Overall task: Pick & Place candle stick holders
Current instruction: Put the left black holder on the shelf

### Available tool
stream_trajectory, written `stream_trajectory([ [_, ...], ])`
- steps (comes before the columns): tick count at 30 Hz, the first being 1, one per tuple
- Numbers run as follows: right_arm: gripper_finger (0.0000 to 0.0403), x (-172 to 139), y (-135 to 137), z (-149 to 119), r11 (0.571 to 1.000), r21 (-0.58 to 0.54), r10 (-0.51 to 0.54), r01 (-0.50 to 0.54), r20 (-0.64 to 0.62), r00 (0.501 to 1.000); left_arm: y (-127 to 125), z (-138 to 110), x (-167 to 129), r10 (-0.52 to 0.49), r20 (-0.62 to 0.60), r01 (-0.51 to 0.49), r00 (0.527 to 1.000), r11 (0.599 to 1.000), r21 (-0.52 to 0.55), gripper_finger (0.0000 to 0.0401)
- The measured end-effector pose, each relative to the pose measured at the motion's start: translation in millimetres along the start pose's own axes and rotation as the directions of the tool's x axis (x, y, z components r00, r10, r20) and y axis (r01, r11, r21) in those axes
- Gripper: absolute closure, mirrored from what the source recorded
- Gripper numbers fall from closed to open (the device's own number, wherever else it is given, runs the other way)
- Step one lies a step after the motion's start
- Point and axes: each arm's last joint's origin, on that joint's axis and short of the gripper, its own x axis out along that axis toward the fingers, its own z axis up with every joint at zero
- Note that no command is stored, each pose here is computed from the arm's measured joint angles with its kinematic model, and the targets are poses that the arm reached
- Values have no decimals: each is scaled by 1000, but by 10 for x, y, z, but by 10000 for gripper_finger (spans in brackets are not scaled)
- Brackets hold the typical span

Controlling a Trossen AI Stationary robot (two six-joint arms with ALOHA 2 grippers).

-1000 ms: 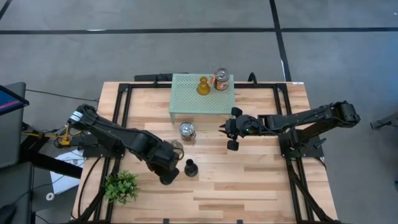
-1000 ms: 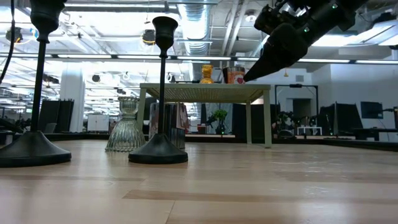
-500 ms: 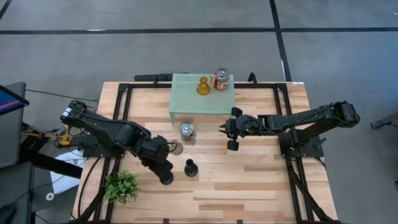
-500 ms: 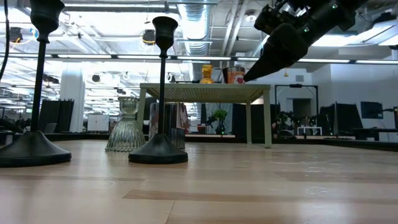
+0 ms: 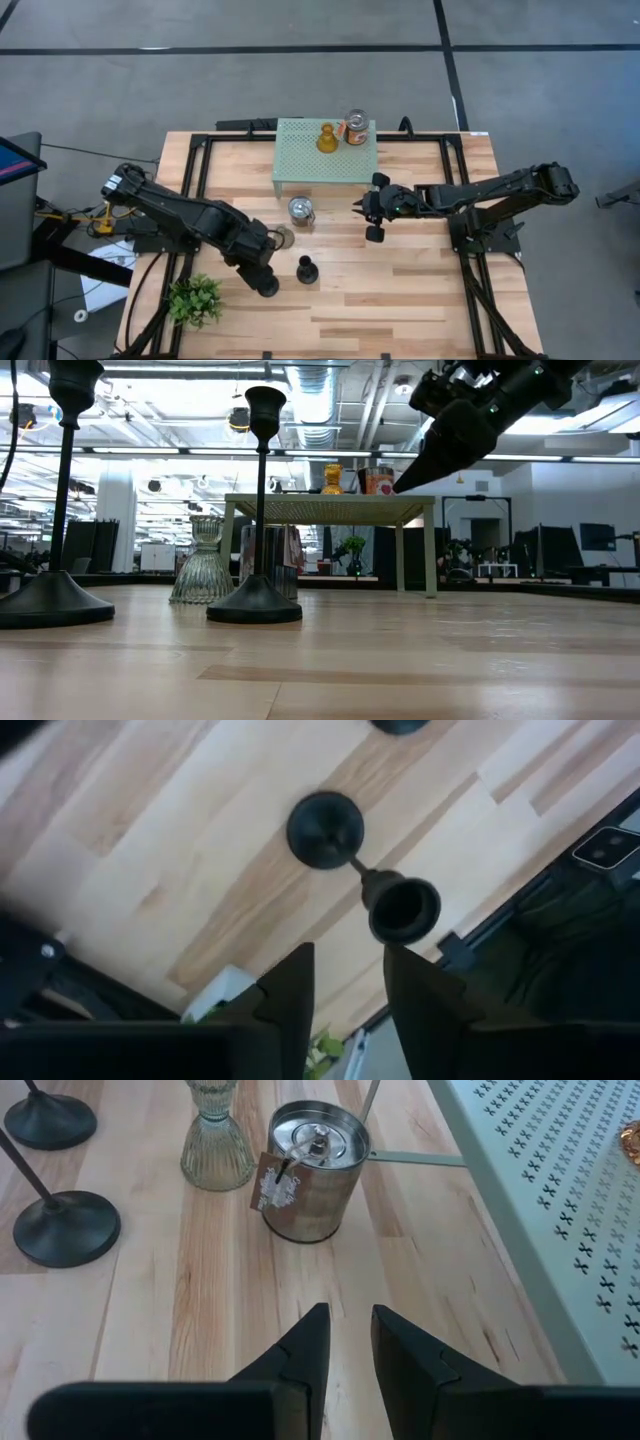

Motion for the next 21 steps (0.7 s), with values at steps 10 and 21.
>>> stream_trajectory([
  [10,333,0,0,-10,1000,-3,0,0,-10,1000,98,-8,215,29,9,-29,1000,999,14,275],
  [21,333,0,2,-12,1000,-3,1,-1,-12,1000,284,-82,285,-181,94,179,979,983,30,313],
])
